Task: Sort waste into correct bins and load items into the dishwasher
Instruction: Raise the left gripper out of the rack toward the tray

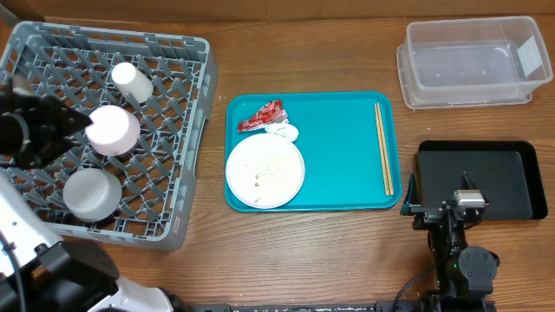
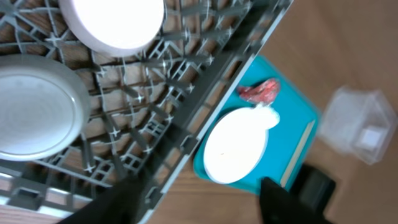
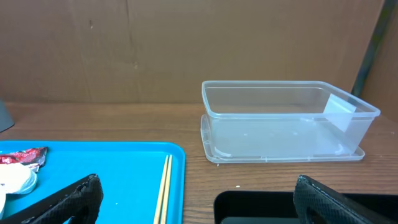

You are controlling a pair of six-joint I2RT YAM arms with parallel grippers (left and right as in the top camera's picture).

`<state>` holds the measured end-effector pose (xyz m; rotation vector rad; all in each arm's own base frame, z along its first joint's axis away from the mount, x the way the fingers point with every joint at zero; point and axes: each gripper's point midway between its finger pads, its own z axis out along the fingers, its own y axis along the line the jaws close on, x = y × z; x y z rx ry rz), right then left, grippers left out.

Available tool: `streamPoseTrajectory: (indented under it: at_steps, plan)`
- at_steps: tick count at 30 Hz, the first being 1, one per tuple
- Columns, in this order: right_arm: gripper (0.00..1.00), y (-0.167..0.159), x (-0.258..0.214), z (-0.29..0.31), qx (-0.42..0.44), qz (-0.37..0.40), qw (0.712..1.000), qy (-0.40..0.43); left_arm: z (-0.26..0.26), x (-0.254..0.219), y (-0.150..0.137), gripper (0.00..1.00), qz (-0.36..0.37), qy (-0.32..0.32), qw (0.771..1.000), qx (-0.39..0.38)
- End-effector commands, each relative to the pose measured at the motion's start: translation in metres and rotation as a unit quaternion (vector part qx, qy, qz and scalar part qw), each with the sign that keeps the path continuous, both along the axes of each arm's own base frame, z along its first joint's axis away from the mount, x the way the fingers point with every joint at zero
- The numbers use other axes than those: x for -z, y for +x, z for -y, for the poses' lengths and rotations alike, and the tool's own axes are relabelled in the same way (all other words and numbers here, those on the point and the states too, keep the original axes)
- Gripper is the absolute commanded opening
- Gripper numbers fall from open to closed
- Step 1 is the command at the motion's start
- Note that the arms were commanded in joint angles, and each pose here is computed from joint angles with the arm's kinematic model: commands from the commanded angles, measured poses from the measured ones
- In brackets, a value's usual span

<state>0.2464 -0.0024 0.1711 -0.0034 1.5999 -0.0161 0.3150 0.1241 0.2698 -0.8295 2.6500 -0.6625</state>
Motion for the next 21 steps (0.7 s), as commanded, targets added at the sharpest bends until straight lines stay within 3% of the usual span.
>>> streamPoseTrajectory:
  at_steps: [1,3,10,11,13,14,21]
  plan:
    - [1.0,0.0,0.001,0.002,0.006,0.003,1.0,-0.002,-0.001,0.016,-0.003,0.38,-0.071,0.085,0.994,-0.003]
    - [1.0,0.0,0.001,0.002,0.006,0.003,1.0,-0.002,-0.001,0.024,-0.003,0.06,-0.116,0.132,0.984,-0.024]
    - [1.0,0.0,0.001,0.002,0.006,0.003,1.0,-0.002,0.061,0.041,0.013,0.04,-0.142,0.161,0.975,0.065]
    - [1.0,0.0,0.001,0.002,0.006,0.003,1.0,-0.002,0.07,0.044,0.015,0.09,-0.142,0.165,0.973,0.081]
    - [1.0,0.0,0.001,0.002,0.006,0.003,1.0,-0.002,0.091,0.054,0.019,0.56,-0.141,0.176,0.967,0.118]
    - [1.0,0.0,0.001,0.002,0.006,0.003,1.0,-0.002,0.101,0.059,0.021,0.66,-0.139,0.179,0.964,0.141]
    - [1.0,0.0,0.001,0.002,0.006,0.003,1.0,-0.002,0.142,0.102,0.026,0.69,-0.14,0.221,0.94,0.221]
